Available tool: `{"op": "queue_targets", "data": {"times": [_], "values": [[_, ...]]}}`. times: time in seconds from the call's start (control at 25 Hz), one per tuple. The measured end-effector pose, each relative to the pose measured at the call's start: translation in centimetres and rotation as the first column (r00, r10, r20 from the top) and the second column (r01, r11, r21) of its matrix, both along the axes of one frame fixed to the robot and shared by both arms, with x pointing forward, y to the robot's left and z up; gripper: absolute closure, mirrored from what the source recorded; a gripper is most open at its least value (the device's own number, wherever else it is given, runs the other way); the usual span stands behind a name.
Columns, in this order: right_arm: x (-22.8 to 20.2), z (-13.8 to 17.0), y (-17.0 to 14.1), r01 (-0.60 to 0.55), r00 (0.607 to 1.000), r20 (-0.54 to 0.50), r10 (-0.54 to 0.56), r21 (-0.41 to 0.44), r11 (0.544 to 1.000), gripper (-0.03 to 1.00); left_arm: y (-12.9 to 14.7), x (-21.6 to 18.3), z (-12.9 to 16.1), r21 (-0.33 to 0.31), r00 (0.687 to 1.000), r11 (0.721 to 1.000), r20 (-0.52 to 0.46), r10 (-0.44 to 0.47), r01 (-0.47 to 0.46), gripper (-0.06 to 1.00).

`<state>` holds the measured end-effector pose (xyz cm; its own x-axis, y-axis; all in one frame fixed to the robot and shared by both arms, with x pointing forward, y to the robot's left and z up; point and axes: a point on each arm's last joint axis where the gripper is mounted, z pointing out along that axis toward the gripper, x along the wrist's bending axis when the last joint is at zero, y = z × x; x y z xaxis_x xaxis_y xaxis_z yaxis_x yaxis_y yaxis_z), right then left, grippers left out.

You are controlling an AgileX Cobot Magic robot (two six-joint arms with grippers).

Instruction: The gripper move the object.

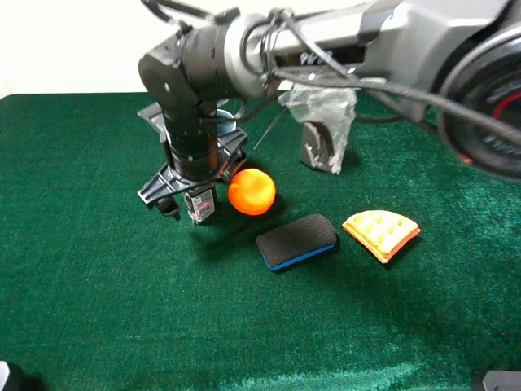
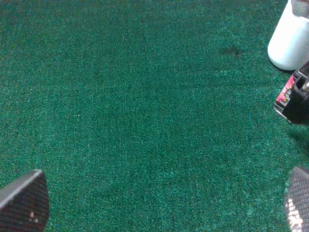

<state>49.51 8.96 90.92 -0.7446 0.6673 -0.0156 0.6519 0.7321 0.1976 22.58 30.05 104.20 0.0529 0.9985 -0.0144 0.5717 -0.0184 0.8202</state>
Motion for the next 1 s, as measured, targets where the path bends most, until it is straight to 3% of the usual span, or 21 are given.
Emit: {"op": "queue_targets", "data": {"times": [1.0], "values": [[-3.4, 15.1, -4.5, 0.007, 1.0, -0.003, -0.007, 0.085, 0.996, 0.27, 0.0, 0.0, 0.0, 0.0, 1.0, 1.0, 0.0, 0.0, 0.0, -0.05]]}}
